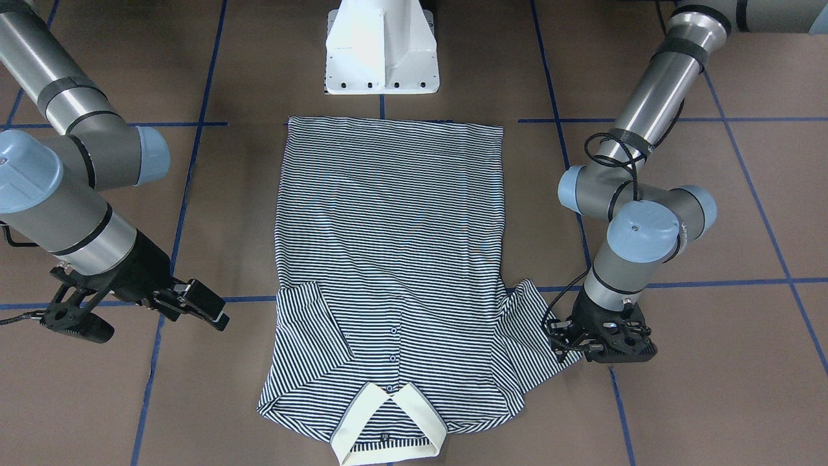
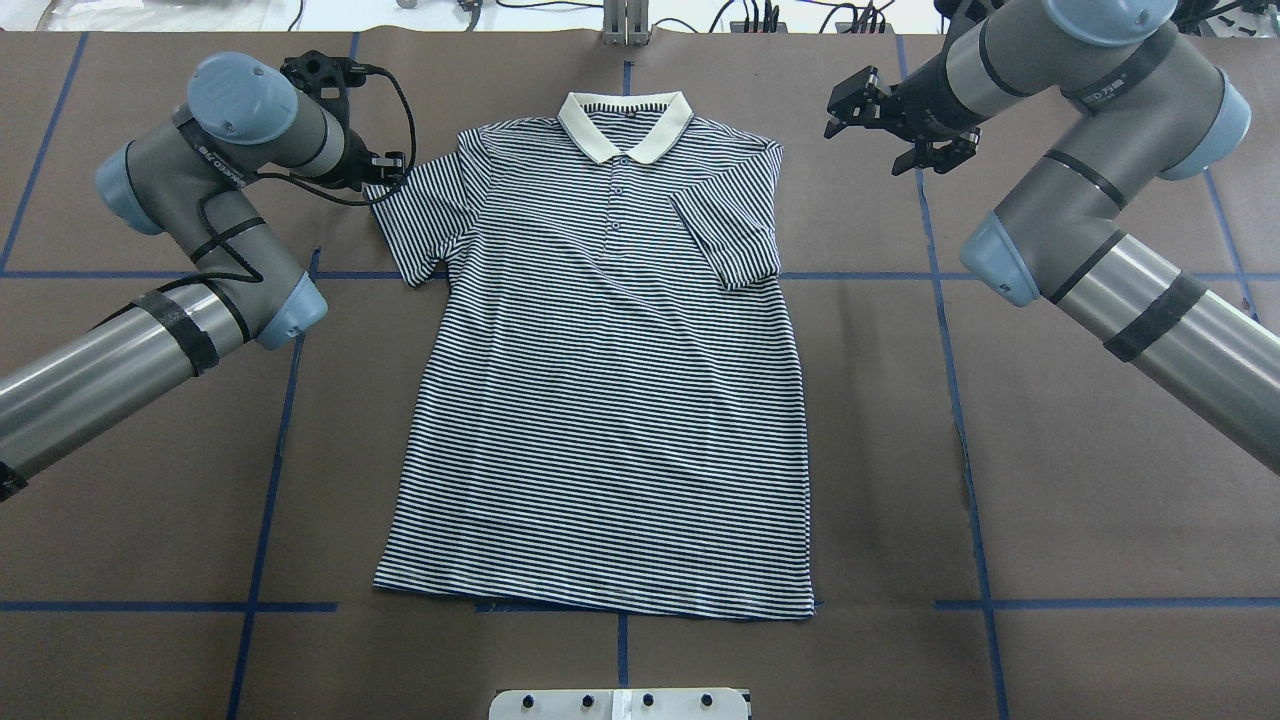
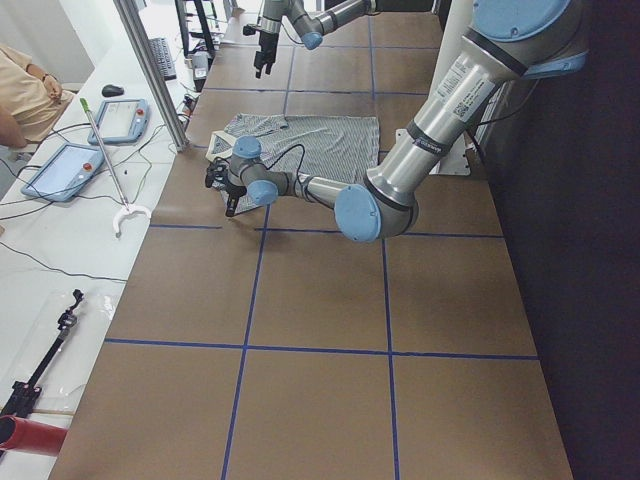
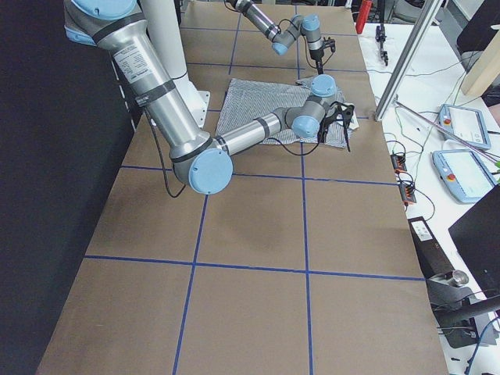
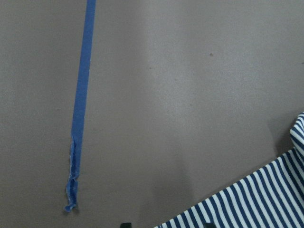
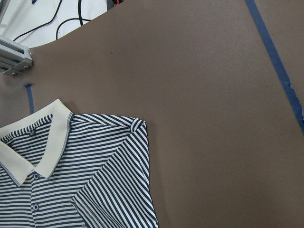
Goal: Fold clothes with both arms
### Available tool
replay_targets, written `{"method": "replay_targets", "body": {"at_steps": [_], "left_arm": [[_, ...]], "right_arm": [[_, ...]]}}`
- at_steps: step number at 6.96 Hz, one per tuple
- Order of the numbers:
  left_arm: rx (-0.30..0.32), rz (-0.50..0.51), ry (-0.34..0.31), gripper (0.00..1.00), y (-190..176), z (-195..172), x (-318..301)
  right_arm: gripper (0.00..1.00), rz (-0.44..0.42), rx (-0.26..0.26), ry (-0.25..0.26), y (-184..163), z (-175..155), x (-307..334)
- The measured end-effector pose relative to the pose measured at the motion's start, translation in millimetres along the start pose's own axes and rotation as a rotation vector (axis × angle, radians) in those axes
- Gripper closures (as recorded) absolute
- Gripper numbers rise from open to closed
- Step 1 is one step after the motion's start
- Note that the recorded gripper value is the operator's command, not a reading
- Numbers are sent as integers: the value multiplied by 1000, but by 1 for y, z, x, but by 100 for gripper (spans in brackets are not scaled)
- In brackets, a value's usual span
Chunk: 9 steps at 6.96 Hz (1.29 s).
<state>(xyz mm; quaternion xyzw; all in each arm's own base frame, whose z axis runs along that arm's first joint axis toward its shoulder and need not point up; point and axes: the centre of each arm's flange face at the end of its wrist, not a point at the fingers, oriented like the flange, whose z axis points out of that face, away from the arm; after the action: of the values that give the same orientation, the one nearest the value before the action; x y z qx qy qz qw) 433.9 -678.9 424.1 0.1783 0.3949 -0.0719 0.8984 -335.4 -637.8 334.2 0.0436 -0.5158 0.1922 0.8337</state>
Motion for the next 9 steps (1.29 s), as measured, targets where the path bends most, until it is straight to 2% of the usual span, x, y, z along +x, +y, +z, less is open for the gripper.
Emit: {"method": "replay_targets", "body": {"at_steps": [1, 2, 5, 7, 9], "left_arm": [[-1, 0, -1, 90, 1, 1, 0], [0, 0, -2, 100, 1, 1, -1], [19, 6, 20, 100, -5, -12, 9], [50, 28, 102, 100, -4, -55, 31], [43, 10, 158, 100, 20, -82, 33]], "right_arm": [[0, 0, 1, -1, 0, 0, -1], [0, -1, 1, -1, 0, -1, -1], [0, -2, 1, -2, 1, 0, -2], [0, -5, 1, -4, 1, 0, -4], [0, -16, 2, -4, 1, 0, -6]]}}
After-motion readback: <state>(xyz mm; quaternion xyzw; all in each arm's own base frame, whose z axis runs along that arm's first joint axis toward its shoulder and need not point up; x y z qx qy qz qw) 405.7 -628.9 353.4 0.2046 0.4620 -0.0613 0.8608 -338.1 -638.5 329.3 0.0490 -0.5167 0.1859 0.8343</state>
